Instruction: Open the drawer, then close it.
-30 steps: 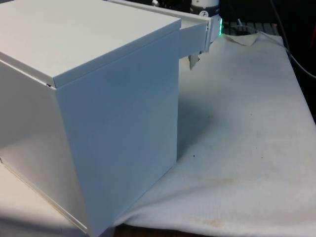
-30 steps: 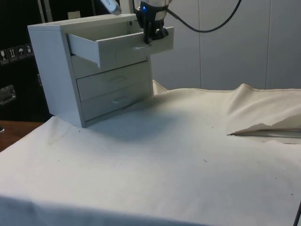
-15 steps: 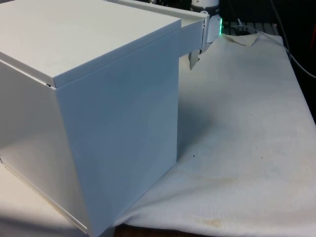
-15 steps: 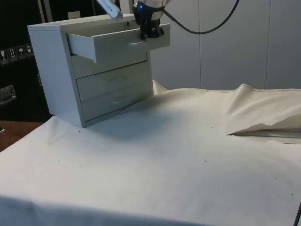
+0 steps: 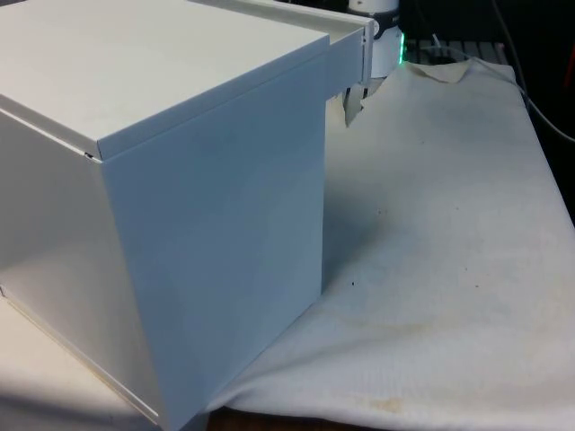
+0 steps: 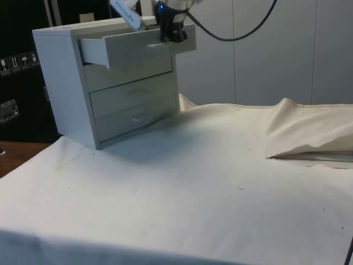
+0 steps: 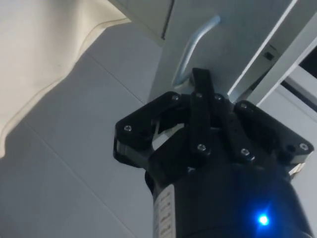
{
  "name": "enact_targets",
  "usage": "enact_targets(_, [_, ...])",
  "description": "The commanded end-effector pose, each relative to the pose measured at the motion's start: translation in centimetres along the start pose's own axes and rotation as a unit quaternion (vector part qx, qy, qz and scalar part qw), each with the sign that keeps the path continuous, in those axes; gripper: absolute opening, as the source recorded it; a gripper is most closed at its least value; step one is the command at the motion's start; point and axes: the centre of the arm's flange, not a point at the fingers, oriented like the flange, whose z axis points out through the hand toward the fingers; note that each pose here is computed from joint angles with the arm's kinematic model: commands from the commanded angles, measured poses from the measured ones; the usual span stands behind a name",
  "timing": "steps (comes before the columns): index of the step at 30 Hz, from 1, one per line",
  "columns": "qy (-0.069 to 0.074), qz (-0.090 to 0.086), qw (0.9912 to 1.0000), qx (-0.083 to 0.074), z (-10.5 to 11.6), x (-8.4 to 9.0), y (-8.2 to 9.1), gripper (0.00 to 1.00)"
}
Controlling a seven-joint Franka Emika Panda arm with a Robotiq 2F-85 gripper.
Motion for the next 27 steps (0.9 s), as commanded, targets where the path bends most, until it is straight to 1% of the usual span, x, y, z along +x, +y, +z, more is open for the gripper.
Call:
enact_targets(1, [-0.001, 0.002, 0.99991, -0.013, 0.1, 0.2, 0.5, 0.00])
enact_targets(2, [-0.001, 0.004, 0.99987, -0.016, 0.1, 0.2, 0.6, 0.00])
enact_targets(3, [-0.001, 0.003, 0.99998, -0.006, 0.1, 0.1, 0.1, 0.00])
enact_targets(4, [-0.001, 0.006, 0.99982, -0.018, 0.3, 0.3, 0.7, 0.00])
enact_targets(6, [-0.002, 0.011, 0.99969, -0.023, 0.6, 0.4, 1.1, 0.00])
enact_targets(10, [-0.004, 0.018, 0.99943, -0.028, 1.2, 0.6, 1.7, 0.00])
enact_targets(11, [-0.009, 0.017, 0.99962, -0.020, 1.1, 0.7, 1.2, 0.00])
enact_targets(12, [-0.004, 0.020, 0.99935, -0.030, 1.4, 0.7, 1.9, 0.00])
enact_targets(15, [-0.007, 0.028, 0.99903, -0.033, 2.1, 0.9, 2.5, 0.00])
enact_targets(20, [-0.010, 0.035, 0.99868, -0.036, 3.1, 1.1, 3.3, 0.00])
enact_targets(21, [-0.015, 0.035, 0.99883, -0.030, 2.9, 1.1, 2.9, 0.00])
enact_targets(22, [-0.009, 0.038, 0.99852, -0.038, 3.4, 1.3, 3.6, 0.00])
enact_targets(27, [-0.013, 0.045, 0.99807, -0.041, 4.6, 1.6, 4.3, 0.00])
